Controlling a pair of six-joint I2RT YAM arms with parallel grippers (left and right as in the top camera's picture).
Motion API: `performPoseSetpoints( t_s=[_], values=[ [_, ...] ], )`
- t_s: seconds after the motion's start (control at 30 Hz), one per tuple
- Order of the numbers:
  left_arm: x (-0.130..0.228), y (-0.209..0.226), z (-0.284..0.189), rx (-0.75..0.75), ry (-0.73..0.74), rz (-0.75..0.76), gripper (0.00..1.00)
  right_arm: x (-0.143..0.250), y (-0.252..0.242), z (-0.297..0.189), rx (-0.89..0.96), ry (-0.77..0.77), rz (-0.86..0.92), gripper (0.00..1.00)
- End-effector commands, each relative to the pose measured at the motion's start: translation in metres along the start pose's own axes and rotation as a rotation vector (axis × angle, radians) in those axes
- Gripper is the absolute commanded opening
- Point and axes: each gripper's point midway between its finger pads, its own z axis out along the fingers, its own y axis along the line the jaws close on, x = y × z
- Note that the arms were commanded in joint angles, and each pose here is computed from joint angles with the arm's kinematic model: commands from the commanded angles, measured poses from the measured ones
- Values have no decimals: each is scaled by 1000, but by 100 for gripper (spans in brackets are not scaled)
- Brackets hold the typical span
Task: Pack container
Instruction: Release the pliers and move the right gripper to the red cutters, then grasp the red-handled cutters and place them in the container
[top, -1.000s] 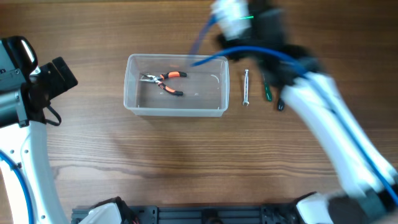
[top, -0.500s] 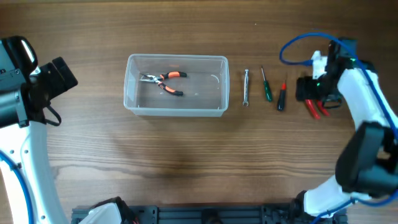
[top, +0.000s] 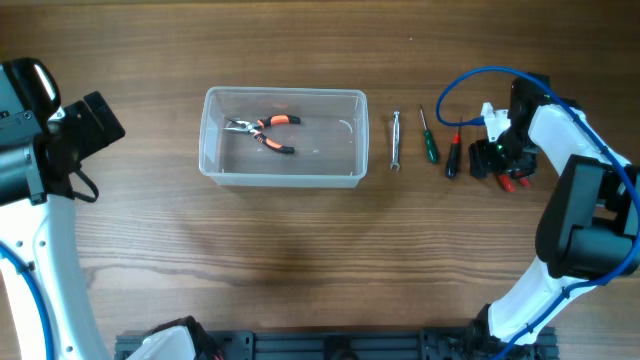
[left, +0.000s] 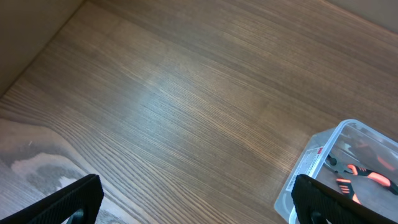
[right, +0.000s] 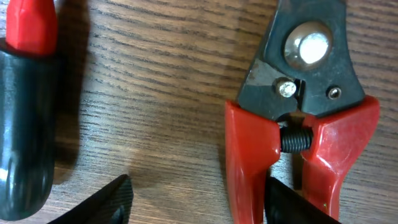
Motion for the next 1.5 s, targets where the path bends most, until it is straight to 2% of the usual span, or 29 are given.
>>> performPoseSetpoints(
  t_s=[0.0,0.1,0.2,0.43,0.57,0.67,0.77,0.87,0.93,1.03,1.1,1.13,1.2,1.3,1.47],
  values=[
    [-1,3,1,-13,-1,-25,100,2,-5,8,15,25,-7,37],
    [-1,3,1,-13,-1,-25,100,4,-4,13,11,37,41,15],
    [-1,3,1,-13,-1,-25,100,2,-5,13,15,28,69,4],
    [-1,3,1,-13,-1,-25,100,2,-5,11,16,27,123,4],
    [-1,3,1,-13,-1,-25,100,-9,-9,-12,23,-2,149,4],
    [-1,3,1,-13,-1,-25,100,-38,3,-62,-78,-119,159,4],
    [-1,3,1,-13,-1,-25,100,-69,38,-144,-272,-301,122,4],
    [-1,3,1,-13,-1,-25,100,-82,97,-239,-396,-489,-27,4],
    [-1,3,1,-13,-1,-25,100,-77,142,-277,-406,-570,-160,4],
    [-1,3,1,-13,-1,-25,100,-65,213,-302,-417,-630,-363,4],
    [-1,3,1,-13,-1,-25,100,-52,265,-303,-435,-628,-545,4],
    [-1,3,1,-13,-1,-25,100,-41,299,-293,-418,-612,-706,4],
    [-1,3,1,-13,-1,-25,100,-36,326,-266,-299,-572,-874,4],
    [-1,3,1,-13,-1,-25,100,-50,342,-222,-127,-515,-976,4],
    [-1,3,1,-13,-1,-25,100,-75,358,-142,-76,-401,-1160,4]
  ],
)
